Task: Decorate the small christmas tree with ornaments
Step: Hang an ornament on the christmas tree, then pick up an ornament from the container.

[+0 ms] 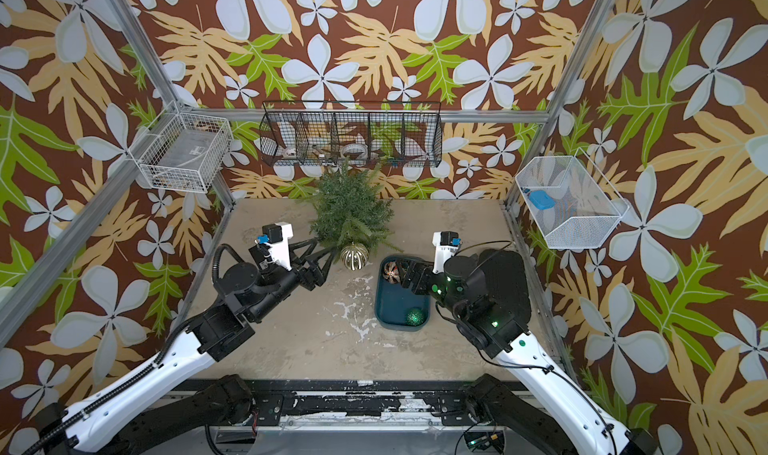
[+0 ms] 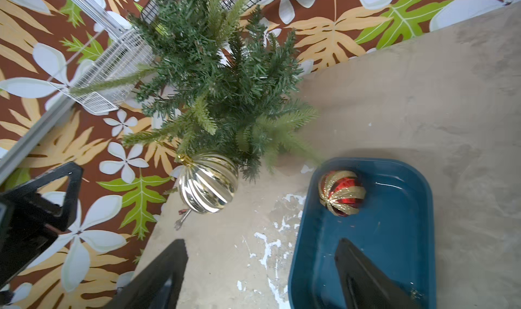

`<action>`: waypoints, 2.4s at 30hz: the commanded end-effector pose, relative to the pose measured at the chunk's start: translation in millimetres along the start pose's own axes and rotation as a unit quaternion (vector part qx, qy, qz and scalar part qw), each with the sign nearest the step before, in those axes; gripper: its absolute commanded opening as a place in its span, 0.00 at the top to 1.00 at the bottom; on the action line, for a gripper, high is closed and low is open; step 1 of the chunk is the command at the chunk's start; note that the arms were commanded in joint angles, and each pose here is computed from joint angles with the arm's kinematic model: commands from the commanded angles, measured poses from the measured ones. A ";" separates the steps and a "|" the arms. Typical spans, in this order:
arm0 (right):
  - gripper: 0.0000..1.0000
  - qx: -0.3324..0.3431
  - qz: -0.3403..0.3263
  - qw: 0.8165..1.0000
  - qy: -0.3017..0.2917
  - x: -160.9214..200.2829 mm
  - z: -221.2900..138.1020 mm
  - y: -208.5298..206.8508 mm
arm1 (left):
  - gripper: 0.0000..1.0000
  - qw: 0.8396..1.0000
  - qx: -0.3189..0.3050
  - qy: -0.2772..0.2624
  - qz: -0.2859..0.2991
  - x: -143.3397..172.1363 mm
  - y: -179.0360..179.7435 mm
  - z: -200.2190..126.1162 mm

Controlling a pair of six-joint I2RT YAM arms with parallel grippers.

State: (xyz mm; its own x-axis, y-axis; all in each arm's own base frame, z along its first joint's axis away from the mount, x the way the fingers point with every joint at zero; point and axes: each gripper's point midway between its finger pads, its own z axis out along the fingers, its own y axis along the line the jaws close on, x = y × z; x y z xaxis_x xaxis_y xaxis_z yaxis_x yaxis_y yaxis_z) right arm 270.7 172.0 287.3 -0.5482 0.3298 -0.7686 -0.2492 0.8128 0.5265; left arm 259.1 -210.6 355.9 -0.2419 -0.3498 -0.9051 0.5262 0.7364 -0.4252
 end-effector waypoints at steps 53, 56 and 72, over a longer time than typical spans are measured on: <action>0.20 0.256 -0.023 0.956 0.141 104.1 168.8 -131.9 | 0.00 0.980 -0.112 0.093 -0.133 138.7 92.4 -80.4; 0.17 0.261 -0.031 0.955 0.138 101.1 165.7 -132.7 | 0.00 0.981 -0.112 0.092 -0.132 138.6 92.3 -80.2; 0.13 0.271 -0.042 0.948 0.163 110.0 189.9 -137.6 | 0.00 0.980 -0.113 0.091 -0.134 137.2 92.5 -81.4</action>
State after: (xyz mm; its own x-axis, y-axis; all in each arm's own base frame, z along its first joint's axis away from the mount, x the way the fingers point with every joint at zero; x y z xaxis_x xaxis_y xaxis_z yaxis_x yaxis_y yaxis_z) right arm 397.3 190.2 65.6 -0.7760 0.1712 -0.6071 0.0897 0.9826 0.1624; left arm 207.9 -146.1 192.7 -0.5011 -0.4496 -0.7394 0.2484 0.7437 -0.6206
